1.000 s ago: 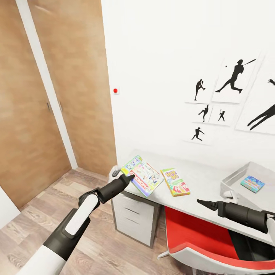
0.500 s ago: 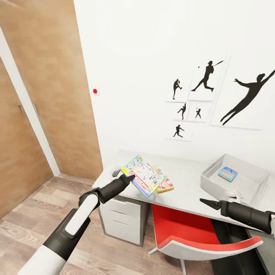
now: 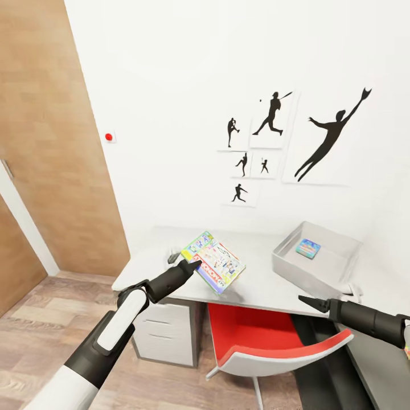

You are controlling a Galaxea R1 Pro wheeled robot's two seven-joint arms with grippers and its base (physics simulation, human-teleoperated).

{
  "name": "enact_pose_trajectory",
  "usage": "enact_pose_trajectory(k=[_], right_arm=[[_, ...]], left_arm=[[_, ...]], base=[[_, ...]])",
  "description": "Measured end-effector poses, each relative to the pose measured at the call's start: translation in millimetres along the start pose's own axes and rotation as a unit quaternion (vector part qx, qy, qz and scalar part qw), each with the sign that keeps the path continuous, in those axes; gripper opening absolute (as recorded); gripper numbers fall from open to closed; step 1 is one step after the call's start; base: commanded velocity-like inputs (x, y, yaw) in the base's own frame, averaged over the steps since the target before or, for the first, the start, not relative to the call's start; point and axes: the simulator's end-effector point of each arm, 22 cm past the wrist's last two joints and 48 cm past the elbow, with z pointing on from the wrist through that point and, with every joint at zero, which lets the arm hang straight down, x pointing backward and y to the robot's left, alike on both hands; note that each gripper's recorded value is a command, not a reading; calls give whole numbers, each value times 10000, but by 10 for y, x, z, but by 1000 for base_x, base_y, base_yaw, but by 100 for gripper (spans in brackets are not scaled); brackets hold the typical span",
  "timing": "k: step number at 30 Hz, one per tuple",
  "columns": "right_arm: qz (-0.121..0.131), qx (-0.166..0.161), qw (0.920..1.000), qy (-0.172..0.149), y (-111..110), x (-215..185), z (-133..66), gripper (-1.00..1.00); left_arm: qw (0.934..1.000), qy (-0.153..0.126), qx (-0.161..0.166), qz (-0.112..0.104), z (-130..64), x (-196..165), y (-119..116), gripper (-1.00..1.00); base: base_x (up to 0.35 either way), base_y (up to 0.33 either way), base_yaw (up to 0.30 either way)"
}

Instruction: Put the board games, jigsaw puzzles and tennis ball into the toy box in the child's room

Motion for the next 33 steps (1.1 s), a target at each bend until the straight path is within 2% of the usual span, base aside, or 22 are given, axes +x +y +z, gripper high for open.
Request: enact_pose_trajectory(k=[12, 26, 33], right_arm=[[6, 10, 10000, -16, -9, -9, -9, 100], [63, 91, 9998, -139, -78, -63, -82, 100], [67, 98, 9998, -150, -83, -68, -91, 100]], left_arm=[[10000, -8, -2, -12, -3, 0, 2, -100], [10000, -65, -15, -34, -9, -5, 18, -100], [10000, -65, -16, -28, -5, 7, 12, -100]], base=[[0, 0, -248], [5, 0, -49], [164, -22, -7]])
